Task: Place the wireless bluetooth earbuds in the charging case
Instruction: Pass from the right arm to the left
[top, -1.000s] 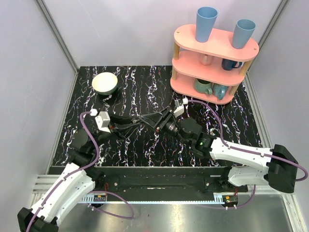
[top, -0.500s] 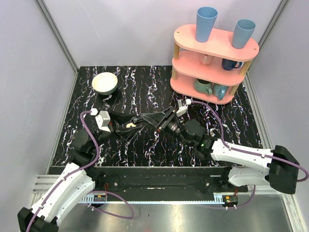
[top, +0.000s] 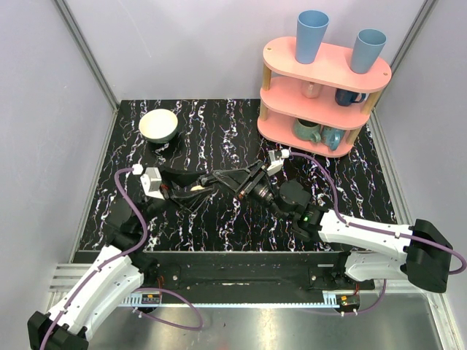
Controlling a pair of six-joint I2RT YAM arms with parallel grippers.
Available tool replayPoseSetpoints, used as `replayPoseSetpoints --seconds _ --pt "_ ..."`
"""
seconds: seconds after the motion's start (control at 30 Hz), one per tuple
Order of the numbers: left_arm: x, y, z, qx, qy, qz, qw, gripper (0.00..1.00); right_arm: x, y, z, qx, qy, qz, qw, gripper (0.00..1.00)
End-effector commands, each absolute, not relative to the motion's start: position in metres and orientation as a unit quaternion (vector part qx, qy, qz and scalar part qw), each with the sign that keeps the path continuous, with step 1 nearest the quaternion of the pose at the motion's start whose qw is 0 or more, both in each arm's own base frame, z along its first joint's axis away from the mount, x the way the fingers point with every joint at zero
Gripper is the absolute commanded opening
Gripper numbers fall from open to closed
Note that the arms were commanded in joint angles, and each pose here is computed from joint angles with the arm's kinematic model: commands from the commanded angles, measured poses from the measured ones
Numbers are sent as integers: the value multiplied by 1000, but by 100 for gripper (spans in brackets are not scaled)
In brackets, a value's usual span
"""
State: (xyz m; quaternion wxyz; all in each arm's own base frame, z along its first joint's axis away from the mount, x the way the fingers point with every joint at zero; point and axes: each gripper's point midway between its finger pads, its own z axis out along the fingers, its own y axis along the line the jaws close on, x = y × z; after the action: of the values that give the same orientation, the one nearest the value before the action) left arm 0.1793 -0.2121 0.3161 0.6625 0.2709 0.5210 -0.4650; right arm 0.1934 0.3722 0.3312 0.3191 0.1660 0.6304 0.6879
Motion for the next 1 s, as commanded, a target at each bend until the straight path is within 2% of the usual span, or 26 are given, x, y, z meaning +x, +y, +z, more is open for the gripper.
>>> replayPoseSetpoints --seconds 0.0,0.4,0.8,0.97 --pt "177 -209 334 252 484 -478 688 61 191 369 354 170 597 715 321 0" --pt "178 -203 336 217 453 -497 707 53 190 371 355 168 594 720 316 0" --pt "175 -206 341 218 438 -512 706 53 191 373 352 168 597 719 315 0" --pt "176 -208 339 220 441 -516 700 45 191 372 352 168 596 719 315 0"
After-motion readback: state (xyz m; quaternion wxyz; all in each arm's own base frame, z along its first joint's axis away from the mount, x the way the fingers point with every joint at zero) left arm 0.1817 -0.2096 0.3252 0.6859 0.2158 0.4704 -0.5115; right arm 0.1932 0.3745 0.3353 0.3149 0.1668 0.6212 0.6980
